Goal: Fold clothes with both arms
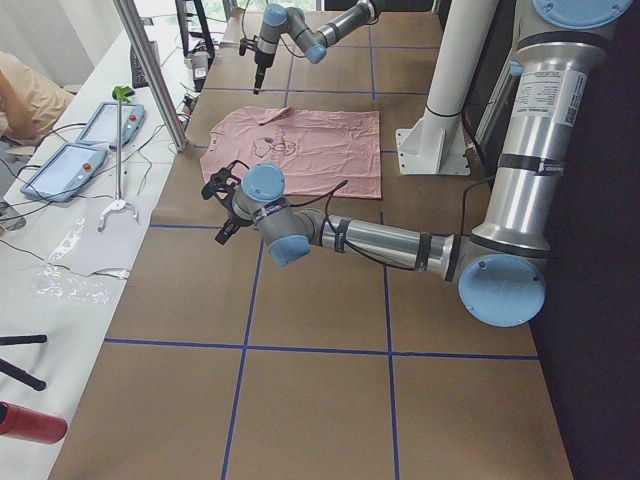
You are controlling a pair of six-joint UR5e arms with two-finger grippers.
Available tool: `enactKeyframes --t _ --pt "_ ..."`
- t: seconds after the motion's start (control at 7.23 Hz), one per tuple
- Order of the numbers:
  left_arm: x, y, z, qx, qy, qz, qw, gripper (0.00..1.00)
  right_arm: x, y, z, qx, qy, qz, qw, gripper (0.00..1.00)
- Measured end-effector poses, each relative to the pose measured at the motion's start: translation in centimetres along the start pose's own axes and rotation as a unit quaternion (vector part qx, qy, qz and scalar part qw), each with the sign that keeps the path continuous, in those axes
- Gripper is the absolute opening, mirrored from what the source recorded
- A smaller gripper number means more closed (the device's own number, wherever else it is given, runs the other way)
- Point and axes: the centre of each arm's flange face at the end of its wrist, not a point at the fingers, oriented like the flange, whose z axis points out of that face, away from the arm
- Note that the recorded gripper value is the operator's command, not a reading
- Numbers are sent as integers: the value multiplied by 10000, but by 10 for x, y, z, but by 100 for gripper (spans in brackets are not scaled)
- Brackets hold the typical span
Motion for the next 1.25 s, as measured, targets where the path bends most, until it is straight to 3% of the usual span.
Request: enactKeyframes --t 0.42,0.69,0.97,1.25 --pt "94 -11 111 62 -238 -872 9959 72 159 10 -50 -261 -136 -733 9969 100" --pt "135 -14 188 179 -600 -1209 9907 67 205 32 -65 -293 -93 -897 9955 100" --pt "144 -12 228 172 -871 -1260 9881 61 213 39 -68 -298 -70 -907 9954 100" --pt "141 -11 240 138 -971 -1273 9870 58 215 40 -68 -300 -58 -910 9954 100"
